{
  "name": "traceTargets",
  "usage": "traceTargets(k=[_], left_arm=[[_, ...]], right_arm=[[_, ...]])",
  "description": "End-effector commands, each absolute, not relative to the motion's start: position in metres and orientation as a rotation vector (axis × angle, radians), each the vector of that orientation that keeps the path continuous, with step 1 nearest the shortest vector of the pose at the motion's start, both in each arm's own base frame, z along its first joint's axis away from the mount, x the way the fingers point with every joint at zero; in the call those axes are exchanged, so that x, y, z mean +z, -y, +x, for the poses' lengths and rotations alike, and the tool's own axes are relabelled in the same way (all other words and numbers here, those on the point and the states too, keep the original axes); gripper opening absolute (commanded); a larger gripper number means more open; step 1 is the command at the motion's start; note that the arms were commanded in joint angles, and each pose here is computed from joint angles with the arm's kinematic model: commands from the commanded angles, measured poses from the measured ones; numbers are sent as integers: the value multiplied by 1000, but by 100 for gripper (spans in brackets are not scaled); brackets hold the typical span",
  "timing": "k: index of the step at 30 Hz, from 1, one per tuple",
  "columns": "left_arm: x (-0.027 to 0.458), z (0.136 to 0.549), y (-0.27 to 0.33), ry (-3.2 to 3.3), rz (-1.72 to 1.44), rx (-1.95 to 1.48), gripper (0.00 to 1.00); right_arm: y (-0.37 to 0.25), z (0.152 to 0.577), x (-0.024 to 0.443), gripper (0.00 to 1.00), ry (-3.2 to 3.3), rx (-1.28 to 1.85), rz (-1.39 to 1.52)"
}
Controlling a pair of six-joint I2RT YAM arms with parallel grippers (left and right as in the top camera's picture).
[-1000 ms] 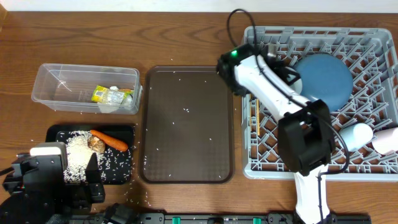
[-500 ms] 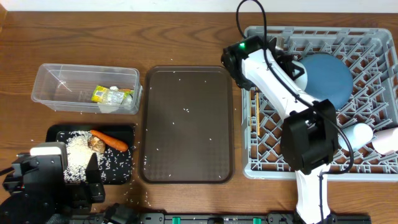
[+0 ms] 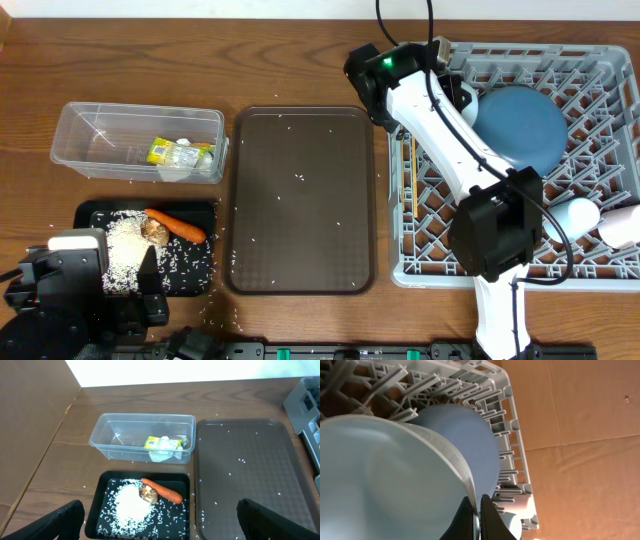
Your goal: Sort waste into correct bins and load items into the dishwasher rack
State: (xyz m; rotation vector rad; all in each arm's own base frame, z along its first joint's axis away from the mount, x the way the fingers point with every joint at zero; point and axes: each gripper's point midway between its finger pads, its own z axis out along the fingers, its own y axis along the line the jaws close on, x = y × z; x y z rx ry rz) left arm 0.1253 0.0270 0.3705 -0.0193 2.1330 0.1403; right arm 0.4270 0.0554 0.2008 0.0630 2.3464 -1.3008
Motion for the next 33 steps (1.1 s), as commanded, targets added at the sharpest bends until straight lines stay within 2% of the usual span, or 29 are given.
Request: traceTargets(k=[1,16,24,26,28,30,31,33], left_arm=[[373,125,-30,-2125,-41,146,98],[373,125,-29,-2125,-41,146,98],[373,125,-30,-2125,-41,146,98],[373,125,-29,-2125,-41,145,98],[373,125,-29,-2125,-41,146,98],[373,125,-29,-2125,-41,146,98],[373,125,-29,-2125,-41,146,98],[373,125,-29,-2125,-41,145,98]], right_arm=[[-56,431,207,1,-2293,-1367,16],[-69,427,180,1,-2343,-1424,-108],[-88,429,199,1,-2337,-1287,-42],[-100,430,213,16,-2358,-1164,8],[-113,431,230,24,-2374,-1021,58],[-133,430,249,43,-2414,-820,75],[-146,429,256,56,-2443,-702,58],[-172,425,268,96,-2494,-489,-9]])
